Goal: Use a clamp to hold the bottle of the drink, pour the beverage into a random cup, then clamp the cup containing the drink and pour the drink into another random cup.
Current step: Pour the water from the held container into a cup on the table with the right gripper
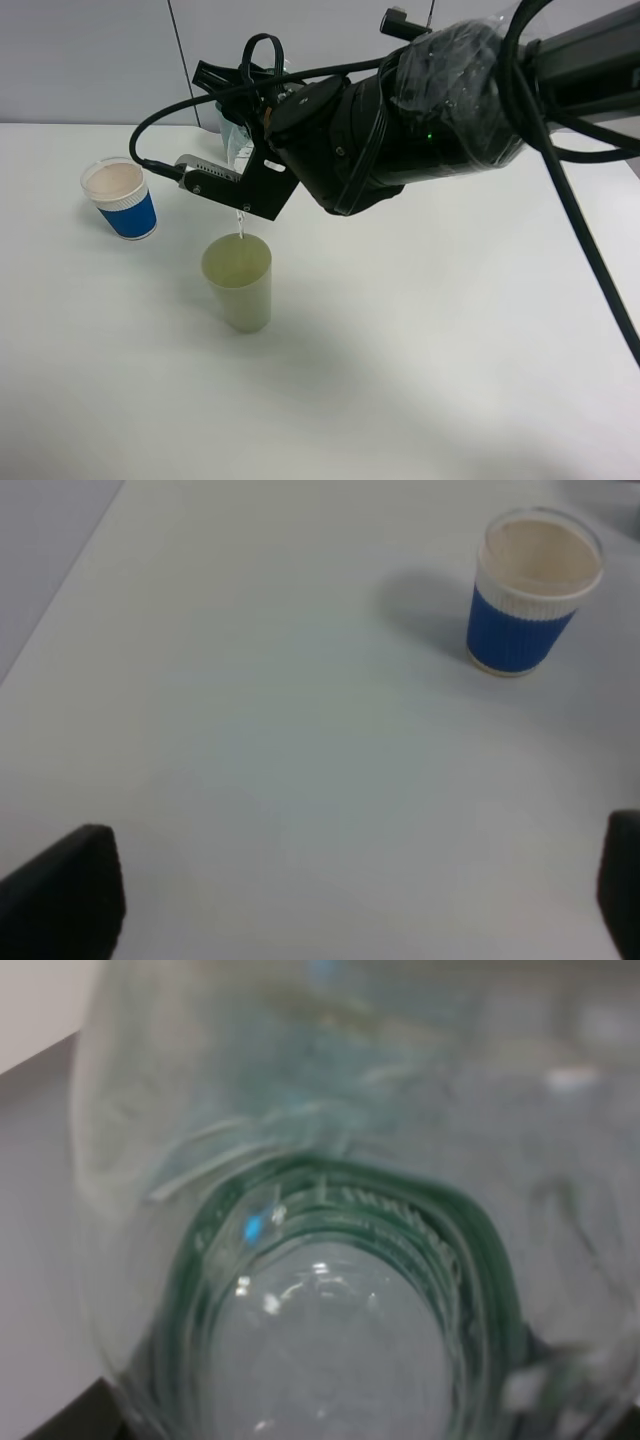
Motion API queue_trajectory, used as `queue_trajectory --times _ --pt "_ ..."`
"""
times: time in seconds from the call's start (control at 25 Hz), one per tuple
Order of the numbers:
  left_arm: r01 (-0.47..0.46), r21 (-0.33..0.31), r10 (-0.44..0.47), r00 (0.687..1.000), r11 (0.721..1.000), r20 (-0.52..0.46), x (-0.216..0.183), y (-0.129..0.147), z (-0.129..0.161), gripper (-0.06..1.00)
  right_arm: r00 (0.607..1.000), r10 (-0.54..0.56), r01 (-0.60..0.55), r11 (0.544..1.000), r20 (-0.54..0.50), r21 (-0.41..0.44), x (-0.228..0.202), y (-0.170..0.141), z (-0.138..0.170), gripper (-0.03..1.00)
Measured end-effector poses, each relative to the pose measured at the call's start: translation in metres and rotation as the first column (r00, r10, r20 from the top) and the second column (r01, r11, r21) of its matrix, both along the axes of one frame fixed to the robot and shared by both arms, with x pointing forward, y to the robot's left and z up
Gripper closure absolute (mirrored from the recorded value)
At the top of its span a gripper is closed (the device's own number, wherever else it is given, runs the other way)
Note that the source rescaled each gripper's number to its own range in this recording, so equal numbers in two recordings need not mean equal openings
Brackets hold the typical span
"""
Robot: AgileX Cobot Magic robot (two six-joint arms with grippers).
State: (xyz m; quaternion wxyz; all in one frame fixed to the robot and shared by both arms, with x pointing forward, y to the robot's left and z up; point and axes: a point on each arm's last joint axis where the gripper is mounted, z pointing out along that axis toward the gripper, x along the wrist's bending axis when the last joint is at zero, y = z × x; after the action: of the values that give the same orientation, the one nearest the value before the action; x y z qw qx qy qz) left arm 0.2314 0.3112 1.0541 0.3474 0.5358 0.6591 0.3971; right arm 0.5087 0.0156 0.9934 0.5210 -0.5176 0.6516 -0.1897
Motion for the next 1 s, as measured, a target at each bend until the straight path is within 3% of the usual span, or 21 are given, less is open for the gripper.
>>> queue_trajectory --times 1.0 --pt "0.0 0.0 0.0 1.0 1.0 0.0 0.0 0.0 0.0 0.08 0.996 0.079 -0.074 0.99 0.036 -0.12 -0.0074 0.0062 -0.0001 0.97"
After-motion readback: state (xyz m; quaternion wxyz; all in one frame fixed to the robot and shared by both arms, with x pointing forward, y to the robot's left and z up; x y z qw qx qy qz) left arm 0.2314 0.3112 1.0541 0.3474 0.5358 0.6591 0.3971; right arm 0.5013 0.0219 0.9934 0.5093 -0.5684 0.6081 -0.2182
